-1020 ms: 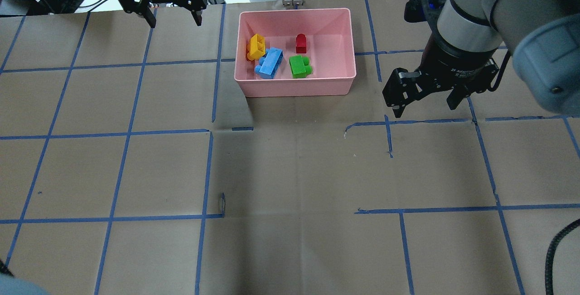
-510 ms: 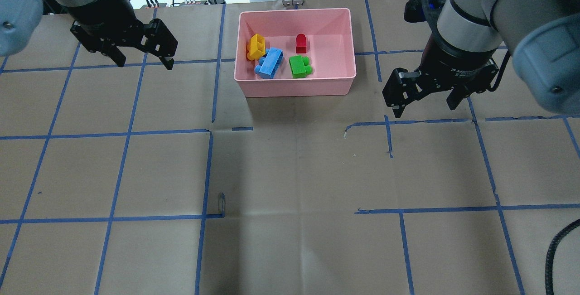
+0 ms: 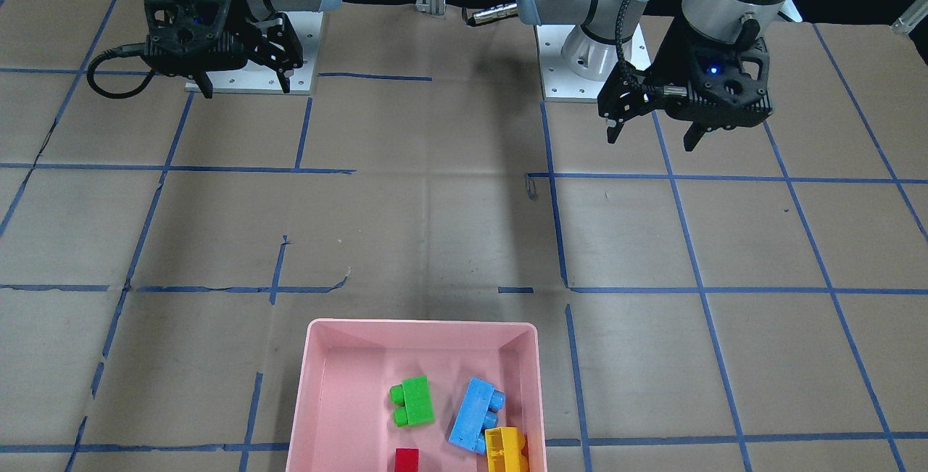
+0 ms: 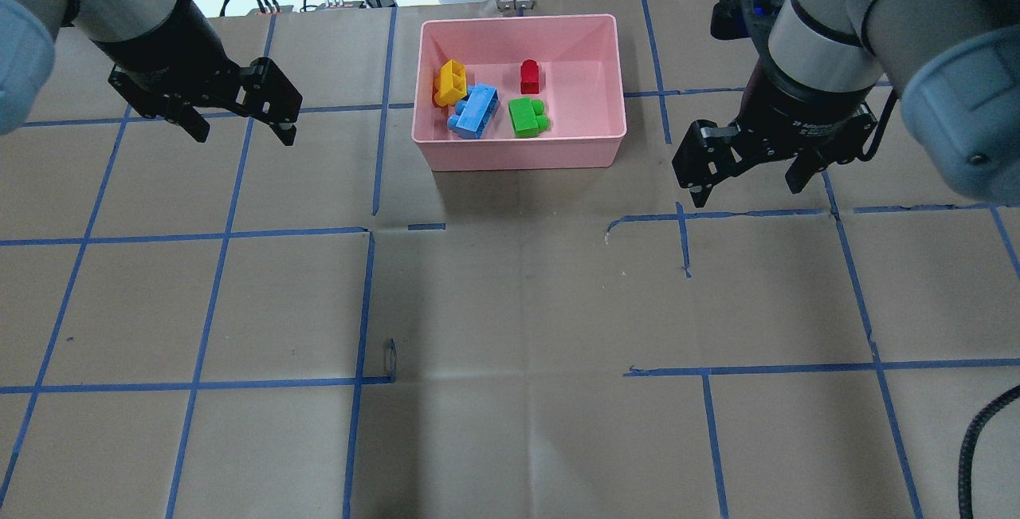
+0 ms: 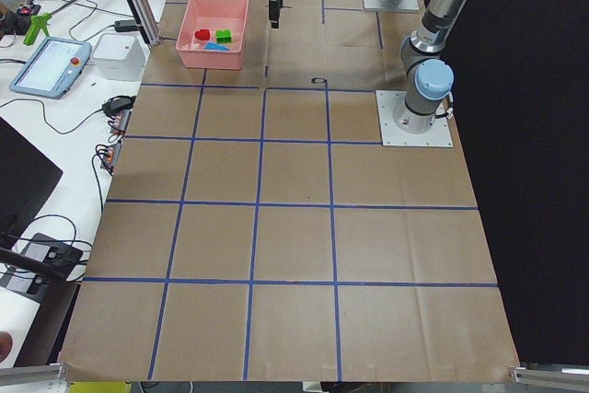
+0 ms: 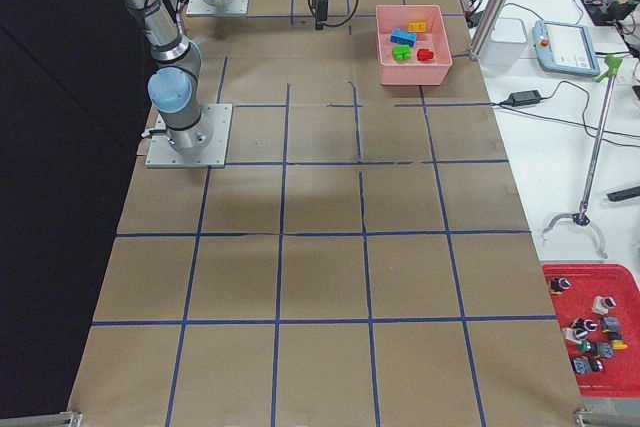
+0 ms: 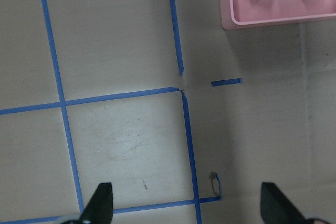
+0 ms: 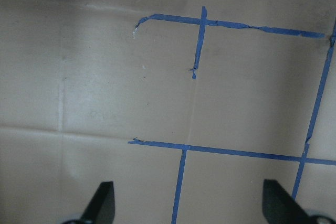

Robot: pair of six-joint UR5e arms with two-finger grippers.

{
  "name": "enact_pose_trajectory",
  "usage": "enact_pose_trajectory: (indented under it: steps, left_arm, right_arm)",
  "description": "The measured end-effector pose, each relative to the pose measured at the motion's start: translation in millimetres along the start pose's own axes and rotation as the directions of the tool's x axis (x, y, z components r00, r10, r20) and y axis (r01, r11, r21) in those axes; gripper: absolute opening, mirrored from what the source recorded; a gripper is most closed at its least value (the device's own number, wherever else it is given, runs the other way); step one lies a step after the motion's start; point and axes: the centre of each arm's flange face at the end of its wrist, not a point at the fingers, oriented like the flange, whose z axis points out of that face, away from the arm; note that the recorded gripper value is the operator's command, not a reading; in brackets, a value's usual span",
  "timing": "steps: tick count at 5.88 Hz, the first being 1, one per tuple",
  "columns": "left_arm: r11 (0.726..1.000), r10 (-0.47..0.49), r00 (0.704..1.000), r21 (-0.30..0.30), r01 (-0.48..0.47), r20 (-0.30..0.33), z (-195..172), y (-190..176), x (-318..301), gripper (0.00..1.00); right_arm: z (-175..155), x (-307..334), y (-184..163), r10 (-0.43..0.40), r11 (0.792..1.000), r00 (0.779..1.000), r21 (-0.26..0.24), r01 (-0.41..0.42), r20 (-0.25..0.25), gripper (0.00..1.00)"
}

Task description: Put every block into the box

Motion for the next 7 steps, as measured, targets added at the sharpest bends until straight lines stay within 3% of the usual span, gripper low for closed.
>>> enact_pose_trajectory:
  steps: [4, 7]
  left_arm:
    - [1.000, 0.012, 1.000, -0.001, -0.012, 0.008, 0.0, -3.0, 11.4, 0.99]
    - [1.000, 0.018, 1.000, 0.004, -0.018, 0.010, -3.7, -3.1, 11.2, 0.99]
  right_arm:
    - [-6.9, 0.4, -6.0, 0.004, 0.999, 1.000, 0.051, -0.004, -0.005, 1.00]
    - [-6.3, 0.3, -6.2, 0.007, 0.999, 1.000, 0.052, -0.006, -0.004, 1.00]
